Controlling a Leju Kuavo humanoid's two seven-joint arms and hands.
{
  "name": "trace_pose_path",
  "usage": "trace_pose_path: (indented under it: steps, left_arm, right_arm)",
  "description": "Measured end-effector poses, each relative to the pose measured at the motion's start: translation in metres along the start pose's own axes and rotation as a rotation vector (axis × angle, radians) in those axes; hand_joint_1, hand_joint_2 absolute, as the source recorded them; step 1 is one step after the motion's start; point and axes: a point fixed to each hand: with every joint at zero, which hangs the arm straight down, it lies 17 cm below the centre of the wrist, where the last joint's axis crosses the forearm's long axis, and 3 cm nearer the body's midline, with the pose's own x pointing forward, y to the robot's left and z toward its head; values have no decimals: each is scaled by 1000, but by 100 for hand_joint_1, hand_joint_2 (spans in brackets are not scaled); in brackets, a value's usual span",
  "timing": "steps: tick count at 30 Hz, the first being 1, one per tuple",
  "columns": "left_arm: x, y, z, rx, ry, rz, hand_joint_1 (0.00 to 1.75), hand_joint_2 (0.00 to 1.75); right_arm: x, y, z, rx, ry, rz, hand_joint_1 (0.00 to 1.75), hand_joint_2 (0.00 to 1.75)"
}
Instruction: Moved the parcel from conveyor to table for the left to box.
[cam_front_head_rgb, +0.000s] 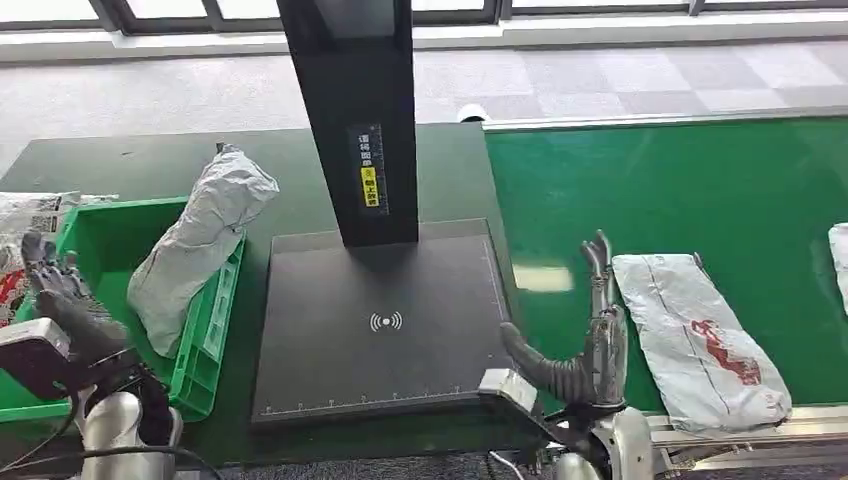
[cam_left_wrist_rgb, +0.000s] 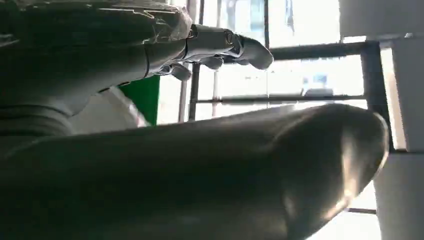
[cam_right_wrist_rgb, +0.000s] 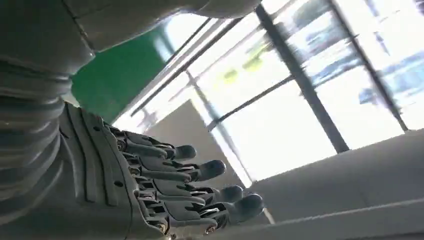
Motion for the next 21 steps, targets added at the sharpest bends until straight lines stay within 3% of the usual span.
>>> trace_pose_path:
  steps: [6, 12, 21]
  left_arm:
    - [17, -74, 48, -165, 82, 252, 0, 0]
    - [28, -94, 66, -223, 102, 365, 0, 0]
    - [32, -101, 70, -233, 106, 388, 0, 0]
  right_arm:
    - [-101, 17, 32, 148, 186, 374, 0, 175]
    - [-160, 8, 57, 213, 276, 453, 0, 175]
    - [-178, 5, 69, 243, 289, 485, 0, 175]
